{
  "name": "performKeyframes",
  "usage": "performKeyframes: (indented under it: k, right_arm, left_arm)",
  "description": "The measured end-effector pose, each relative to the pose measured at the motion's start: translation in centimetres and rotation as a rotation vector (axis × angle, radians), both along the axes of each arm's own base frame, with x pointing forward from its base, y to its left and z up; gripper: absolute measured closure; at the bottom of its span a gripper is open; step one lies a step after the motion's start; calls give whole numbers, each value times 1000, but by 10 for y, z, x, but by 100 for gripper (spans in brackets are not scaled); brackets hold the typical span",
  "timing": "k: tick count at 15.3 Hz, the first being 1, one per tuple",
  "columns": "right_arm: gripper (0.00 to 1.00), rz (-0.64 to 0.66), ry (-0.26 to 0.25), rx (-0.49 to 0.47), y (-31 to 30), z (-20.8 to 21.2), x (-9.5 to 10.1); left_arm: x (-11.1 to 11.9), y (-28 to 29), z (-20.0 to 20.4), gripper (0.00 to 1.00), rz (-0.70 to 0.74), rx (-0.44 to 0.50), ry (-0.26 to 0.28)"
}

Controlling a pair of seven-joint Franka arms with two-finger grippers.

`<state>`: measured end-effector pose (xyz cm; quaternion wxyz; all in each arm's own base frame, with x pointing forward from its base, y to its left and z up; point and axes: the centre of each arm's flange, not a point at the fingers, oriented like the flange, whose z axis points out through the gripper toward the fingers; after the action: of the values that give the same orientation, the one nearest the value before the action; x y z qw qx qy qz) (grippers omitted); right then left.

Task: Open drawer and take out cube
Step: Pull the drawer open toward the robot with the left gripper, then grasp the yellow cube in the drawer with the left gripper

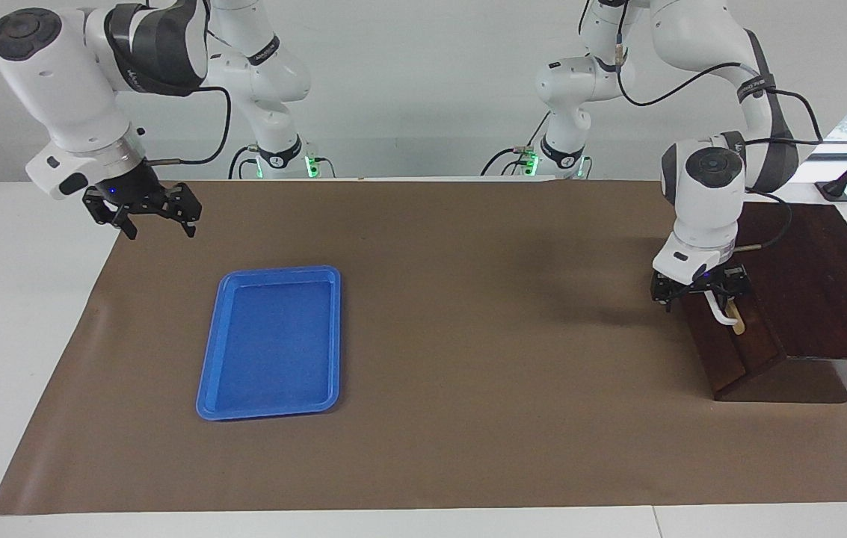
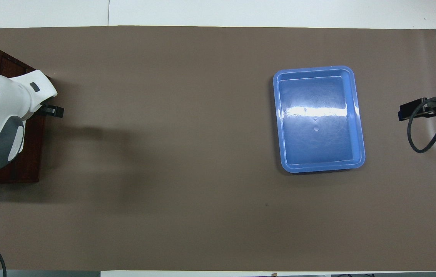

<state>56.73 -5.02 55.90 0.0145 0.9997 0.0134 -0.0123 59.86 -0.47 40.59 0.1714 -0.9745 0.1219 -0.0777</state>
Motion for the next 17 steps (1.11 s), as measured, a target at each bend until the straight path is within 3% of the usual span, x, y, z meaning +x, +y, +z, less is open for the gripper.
performKeyframes:
  k: [6,9,12,17]
  right_arm:
    - [0,-45,18,7,-32,-51,17]
    - [0,-71,30,10,-48,-76,16]
    - [0,-80,38,12,-53,-85,15]
    - [0,-89,52,14,-57,-92,11]
  left_arm:
    - [-7,-4,-33,0,29,-22,-6]
    - [-11,-70,-32,0,79,-53,-52]
    - [-24,-161,-31,0,77,-92,-57]
    - [-25,-172,-31,0,89,-105,-49]
